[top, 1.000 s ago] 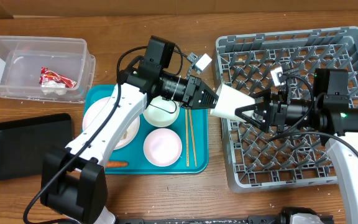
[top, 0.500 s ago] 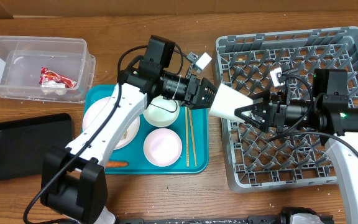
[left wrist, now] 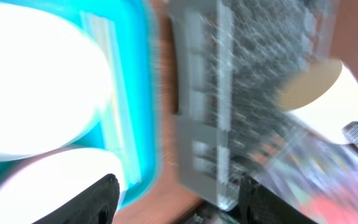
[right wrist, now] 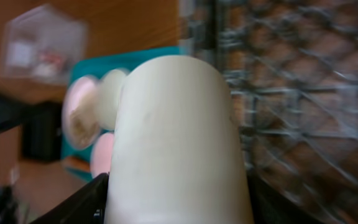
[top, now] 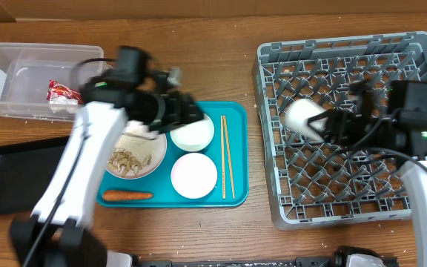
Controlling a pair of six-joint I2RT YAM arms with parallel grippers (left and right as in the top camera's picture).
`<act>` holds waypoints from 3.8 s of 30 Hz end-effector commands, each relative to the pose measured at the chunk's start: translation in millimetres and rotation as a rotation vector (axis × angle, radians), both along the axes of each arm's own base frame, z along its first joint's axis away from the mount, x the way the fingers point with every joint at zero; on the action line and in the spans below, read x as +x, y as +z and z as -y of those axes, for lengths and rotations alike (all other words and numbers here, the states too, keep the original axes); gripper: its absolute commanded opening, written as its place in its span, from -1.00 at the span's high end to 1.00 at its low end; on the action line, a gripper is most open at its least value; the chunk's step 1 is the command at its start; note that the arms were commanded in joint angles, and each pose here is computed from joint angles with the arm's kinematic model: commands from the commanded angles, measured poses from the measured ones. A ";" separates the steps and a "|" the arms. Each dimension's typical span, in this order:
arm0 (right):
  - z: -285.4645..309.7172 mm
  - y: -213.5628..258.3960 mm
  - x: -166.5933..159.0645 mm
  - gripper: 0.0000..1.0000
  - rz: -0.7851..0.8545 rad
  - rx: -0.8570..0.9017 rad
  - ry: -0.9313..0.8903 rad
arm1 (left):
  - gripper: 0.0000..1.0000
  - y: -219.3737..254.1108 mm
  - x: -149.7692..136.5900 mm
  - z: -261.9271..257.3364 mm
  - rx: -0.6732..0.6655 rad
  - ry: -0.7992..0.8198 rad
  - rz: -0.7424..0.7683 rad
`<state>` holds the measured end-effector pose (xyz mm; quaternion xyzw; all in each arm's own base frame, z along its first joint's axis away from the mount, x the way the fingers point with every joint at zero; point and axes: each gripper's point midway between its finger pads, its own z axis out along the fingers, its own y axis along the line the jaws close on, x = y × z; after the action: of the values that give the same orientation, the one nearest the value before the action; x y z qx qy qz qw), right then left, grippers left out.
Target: Sort waste into correct bins and load items into the dishwasher
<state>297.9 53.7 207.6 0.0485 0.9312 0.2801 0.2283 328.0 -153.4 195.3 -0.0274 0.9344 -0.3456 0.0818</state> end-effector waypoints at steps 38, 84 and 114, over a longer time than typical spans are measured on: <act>216.7 -53.9 -76.9 0.29 -0.586 -0.210 -0.879 | -0.29 47.1 -26.1 -124.2 0.387 0.302 0.181; -183.3 -35.2 34.6 -0.68 -0.036 -0.218 0.342 | -0.44 27.8 -53.6 -165.9 0.606 0.447 0.018; -245.0 -158.5 78.3 0.92 -0.113 -0.249 0.286 | -0.46 27.6 -53.8 -165.9 0.606 0.446 0.017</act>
<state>355.1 307.4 37.2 -0.1126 0.9671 0.2017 0.1066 272.1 8.6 221.0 -0.1878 0.9679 -0.0319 0.1638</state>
